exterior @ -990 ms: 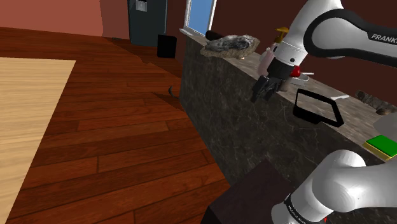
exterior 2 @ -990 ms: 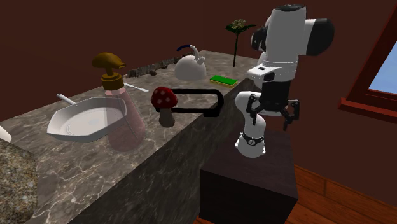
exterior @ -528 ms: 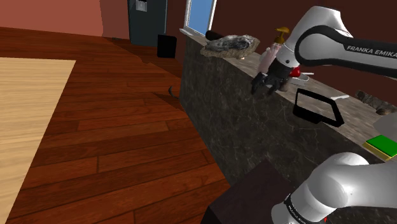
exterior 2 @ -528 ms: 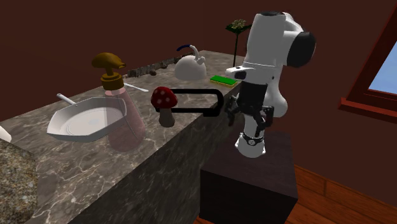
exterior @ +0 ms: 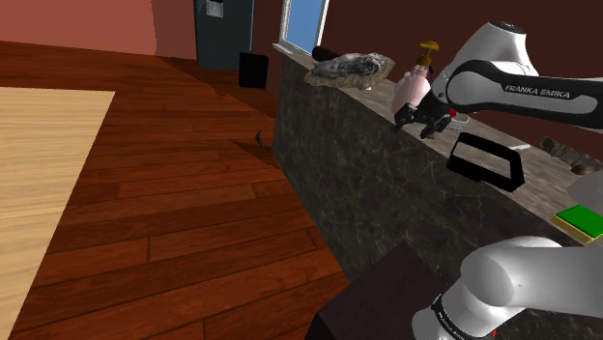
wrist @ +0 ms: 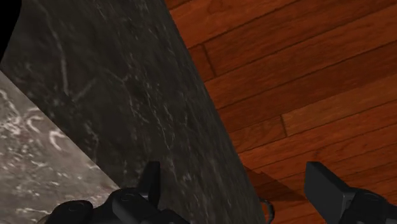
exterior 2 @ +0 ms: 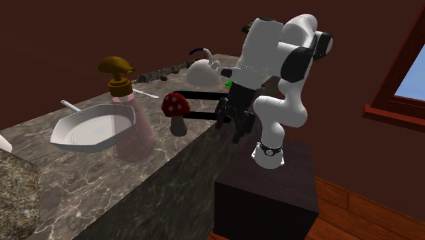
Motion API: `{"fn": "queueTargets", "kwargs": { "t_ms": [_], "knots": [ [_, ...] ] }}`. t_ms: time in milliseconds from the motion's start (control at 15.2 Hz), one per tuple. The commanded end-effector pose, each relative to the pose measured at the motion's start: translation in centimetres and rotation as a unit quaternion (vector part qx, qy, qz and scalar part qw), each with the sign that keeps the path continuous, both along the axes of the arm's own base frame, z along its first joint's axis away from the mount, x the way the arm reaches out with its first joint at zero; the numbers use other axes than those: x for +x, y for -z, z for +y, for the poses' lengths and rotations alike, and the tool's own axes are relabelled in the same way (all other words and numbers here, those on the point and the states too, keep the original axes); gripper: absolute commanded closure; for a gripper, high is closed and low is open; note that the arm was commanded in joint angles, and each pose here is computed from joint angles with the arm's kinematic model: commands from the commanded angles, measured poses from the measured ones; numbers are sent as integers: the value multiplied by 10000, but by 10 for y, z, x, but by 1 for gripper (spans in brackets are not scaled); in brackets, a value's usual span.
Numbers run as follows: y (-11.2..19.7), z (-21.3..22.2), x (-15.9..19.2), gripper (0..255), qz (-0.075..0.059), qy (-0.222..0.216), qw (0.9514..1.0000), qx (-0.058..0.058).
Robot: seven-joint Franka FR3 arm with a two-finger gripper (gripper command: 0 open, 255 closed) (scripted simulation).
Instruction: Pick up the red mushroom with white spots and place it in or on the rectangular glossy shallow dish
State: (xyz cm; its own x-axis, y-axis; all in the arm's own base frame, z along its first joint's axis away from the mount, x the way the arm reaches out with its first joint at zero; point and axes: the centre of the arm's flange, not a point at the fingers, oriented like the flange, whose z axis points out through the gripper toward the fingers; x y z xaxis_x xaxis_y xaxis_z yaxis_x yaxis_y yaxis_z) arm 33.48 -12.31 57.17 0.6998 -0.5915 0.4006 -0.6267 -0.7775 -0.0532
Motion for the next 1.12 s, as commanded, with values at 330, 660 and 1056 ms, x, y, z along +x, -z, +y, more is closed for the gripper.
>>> {"fn": "queueTargets", "kwargs": {
  "t_ms": [330, 660, 1056],
  "knots": [
    [0, -65, -19, 0, -673, 1455, 9864, -354],
    [4, -95, -32, 0, -976, 2117, 9711, -513],
    [32, -111, -19, 0, -976, 2117, 9711, -513]
  ]
}}
